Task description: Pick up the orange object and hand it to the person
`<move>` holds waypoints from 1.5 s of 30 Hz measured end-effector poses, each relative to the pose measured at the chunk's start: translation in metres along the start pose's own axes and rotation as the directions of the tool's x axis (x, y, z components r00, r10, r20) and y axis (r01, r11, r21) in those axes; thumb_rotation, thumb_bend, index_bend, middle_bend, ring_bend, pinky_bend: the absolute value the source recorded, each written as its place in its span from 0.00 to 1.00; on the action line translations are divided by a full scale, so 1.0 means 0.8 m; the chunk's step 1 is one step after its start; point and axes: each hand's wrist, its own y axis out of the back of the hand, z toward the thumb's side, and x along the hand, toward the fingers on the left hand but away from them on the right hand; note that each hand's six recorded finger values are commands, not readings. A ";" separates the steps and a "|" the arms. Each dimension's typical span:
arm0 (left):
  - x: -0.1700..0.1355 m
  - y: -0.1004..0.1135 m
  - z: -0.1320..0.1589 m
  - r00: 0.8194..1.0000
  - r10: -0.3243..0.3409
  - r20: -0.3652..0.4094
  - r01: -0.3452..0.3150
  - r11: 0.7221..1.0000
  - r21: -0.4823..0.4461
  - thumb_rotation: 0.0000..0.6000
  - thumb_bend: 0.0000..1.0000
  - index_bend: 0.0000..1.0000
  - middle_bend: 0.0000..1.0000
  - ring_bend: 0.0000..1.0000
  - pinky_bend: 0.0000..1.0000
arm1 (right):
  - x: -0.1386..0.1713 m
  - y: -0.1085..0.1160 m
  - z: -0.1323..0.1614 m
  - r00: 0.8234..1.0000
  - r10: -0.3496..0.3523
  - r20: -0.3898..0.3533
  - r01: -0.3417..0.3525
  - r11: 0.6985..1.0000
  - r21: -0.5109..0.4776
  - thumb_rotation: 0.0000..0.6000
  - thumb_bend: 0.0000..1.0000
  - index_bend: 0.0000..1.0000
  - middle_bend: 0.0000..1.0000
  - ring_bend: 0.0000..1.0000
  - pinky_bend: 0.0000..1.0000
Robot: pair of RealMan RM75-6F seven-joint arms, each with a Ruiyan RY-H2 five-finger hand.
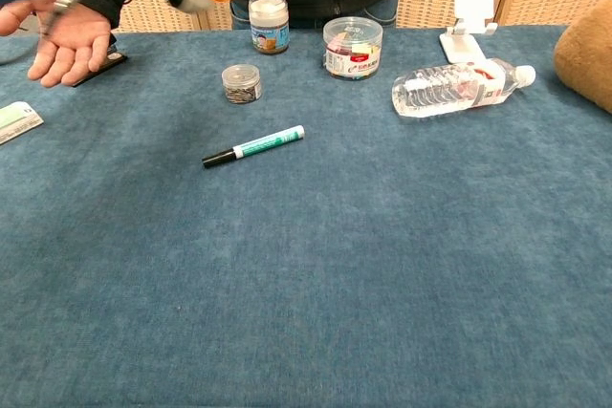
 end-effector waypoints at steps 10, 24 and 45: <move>-0.081 0.015 -0.112 0.990 0.023 -0.141 -0.023 1.000 0.003 1.00 0.38 0.73 0.00 0.00 0.00 | 0.002 -0.006 0.010 1.000 0.011 -0.021 -0.011 1.000 0.012 1.00 0.00 0.00 0.00 0.00 0.00; -0.112 -0.026 -0.168 0.970 -0.023 -0.242 0.017 1.000 -0.026 1.00 0.38 0.74 0.00 0.00 0.00 | 0.003 -0.006 0.010 1.000 0.012 -0.018 -0.012 1.000 0.013 1.00 0.00 0.00 0.00 0.00 0.00; -0.125 -0.017 -0.177 0.957 -0.027 -0.290 0.008 0.998 -0.067 1.00 0.21 0.00 0.00 0.00 0.00 | 0.005 -0.004 0.012 1.000 0.011 -0.025 -0.011 1.000 0.005 1.00 0.00 0.00 0.00 0.00 0.00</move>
